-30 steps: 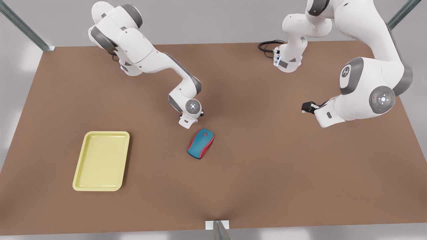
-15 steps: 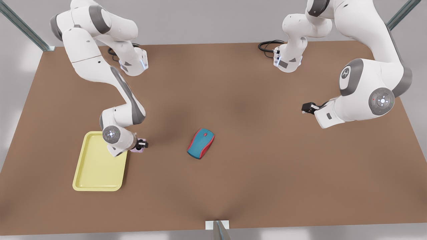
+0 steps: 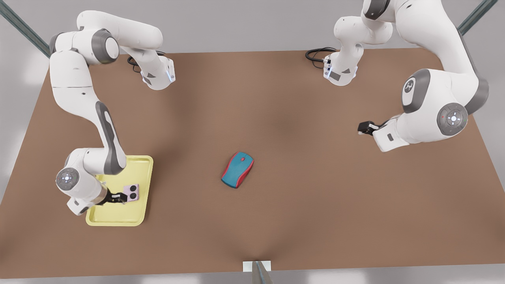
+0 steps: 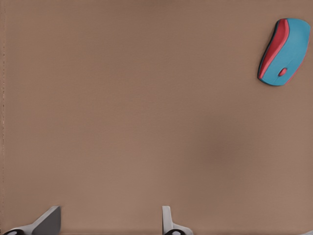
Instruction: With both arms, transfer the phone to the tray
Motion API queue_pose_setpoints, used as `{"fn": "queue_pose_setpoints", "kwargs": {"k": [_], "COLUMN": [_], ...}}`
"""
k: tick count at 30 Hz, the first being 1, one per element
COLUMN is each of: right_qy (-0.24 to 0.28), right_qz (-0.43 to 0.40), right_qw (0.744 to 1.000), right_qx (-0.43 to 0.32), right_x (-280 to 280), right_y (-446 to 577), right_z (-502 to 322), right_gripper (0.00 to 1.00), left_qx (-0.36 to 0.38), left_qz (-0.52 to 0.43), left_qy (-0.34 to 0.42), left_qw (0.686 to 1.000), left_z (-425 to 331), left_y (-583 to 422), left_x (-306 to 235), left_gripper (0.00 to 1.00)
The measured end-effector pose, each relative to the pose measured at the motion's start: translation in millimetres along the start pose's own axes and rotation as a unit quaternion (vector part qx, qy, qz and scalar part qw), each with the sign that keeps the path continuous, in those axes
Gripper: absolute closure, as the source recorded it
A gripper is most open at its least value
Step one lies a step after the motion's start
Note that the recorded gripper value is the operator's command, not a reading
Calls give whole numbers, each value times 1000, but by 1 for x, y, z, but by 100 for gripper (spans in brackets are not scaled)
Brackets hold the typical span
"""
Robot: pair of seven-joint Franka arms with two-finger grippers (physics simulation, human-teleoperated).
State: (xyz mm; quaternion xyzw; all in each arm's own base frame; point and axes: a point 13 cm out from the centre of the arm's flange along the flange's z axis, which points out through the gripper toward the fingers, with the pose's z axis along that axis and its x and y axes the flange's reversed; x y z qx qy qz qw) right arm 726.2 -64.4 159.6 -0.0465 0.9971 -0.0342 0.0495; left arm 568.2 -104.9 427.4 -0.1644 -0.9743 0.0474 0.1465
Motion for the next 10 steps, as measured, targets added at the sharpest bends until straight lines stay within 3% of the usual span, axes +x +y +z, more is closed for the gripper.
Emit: {"fn": "queue_pose_setpoints", "kwargs": {"k": [3, 5, 10], "right_qy": [-54, -60, 17], "right_qz": [-74, -106, -93], "right_qw": [996, 992, 995], "right_qx": [12, 11, -14], "right_x": [-26, 3, 58], "right_y": [89, 149, 173], "right_z": [-171, -258, -246], "right_gripper": [0, 0, 0], "left_qx": [-26, -45, -68], "left_qz": [-9, -13, -17], "left_qy": [-8, -17, -22], "left_qw": [1000, 999, 997], "left_z": [-10, -18, -21], "left_y": [14, 19, 27], "left_x": [4, 17, 18], "left_gripper": [0, 0, 0]}}
